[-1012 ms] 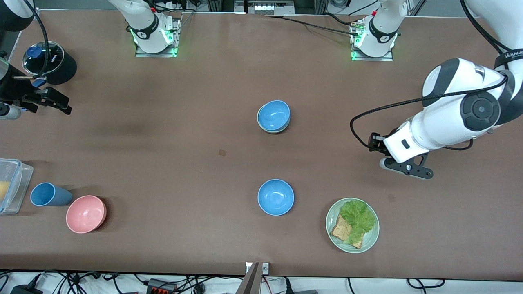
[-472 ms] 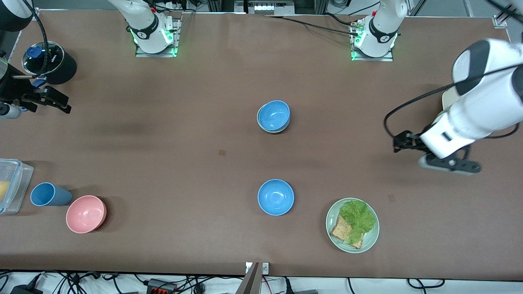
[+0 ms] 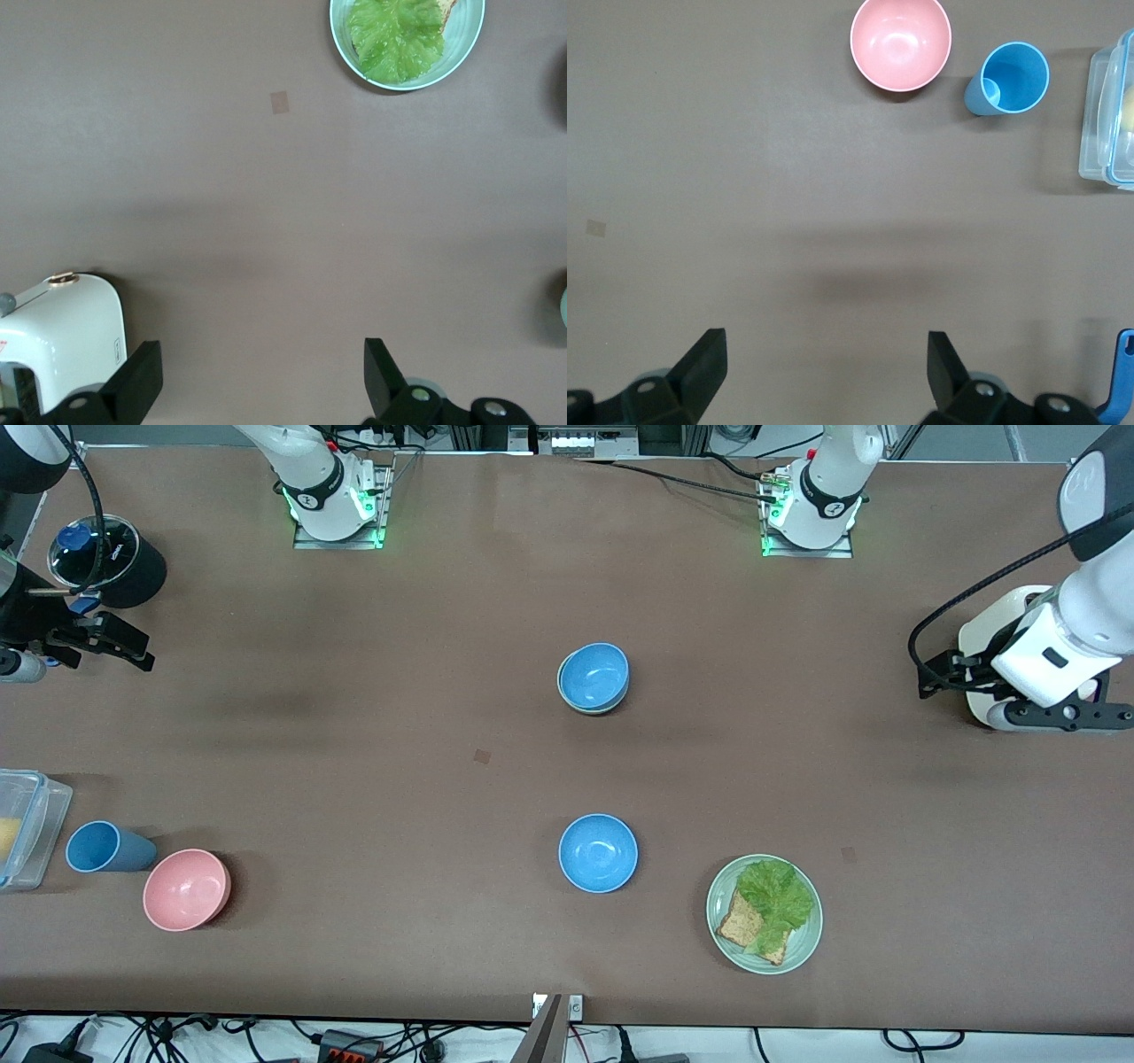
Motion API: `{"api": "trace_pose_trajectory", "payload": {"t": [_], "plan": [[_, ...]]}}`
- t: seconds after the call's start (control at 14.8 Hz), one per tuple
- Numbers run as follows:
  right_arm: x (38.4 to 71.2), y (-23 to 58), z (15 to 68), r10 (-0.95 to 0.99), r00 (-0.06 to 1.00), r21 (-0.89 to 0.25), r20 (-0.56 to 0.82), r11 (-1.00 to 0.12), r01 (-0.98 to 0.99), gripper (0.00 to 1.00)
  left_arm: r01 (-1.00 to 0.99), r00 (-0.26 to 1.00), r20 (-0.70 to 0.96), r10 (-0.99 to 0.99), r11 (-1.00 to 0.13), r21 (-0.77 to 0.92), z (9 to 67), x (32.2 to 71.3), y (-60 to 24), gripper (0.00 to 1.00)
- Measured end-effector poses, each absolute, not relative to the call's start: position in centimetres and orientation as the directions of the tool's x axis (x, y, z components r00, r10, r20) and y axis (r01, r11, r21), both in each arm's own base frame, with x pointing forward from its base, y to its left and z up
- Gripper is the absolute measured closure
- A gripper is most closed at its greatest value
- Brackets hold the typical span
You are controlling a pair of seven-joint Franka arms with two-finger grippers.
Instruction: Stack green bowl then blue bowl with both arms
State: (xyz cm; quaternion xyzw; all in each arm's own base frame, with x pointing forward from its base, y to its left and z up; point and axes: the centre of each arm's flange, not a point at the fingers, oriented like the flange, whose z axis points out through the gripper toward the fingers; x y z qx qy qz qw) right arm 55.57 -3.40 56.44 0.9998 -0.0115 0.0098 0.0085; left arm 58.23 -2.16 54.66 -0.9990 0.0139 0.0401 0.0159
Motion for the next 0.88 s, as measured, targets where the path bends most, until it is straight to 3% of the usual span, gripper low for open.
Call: {"api": "trace_pose_trajectory", "payload": {"t": [0.88], "plan": [[55.6, -3.4, 56.5, -0.023, 1.000, 0.017, 0.020, -1.000, -0.023, 0.00, -0.050, 0.996, -0.072, -0.048, -0.998, -0.029, 55.5, 58.3, -3.4, 0.00]]}}
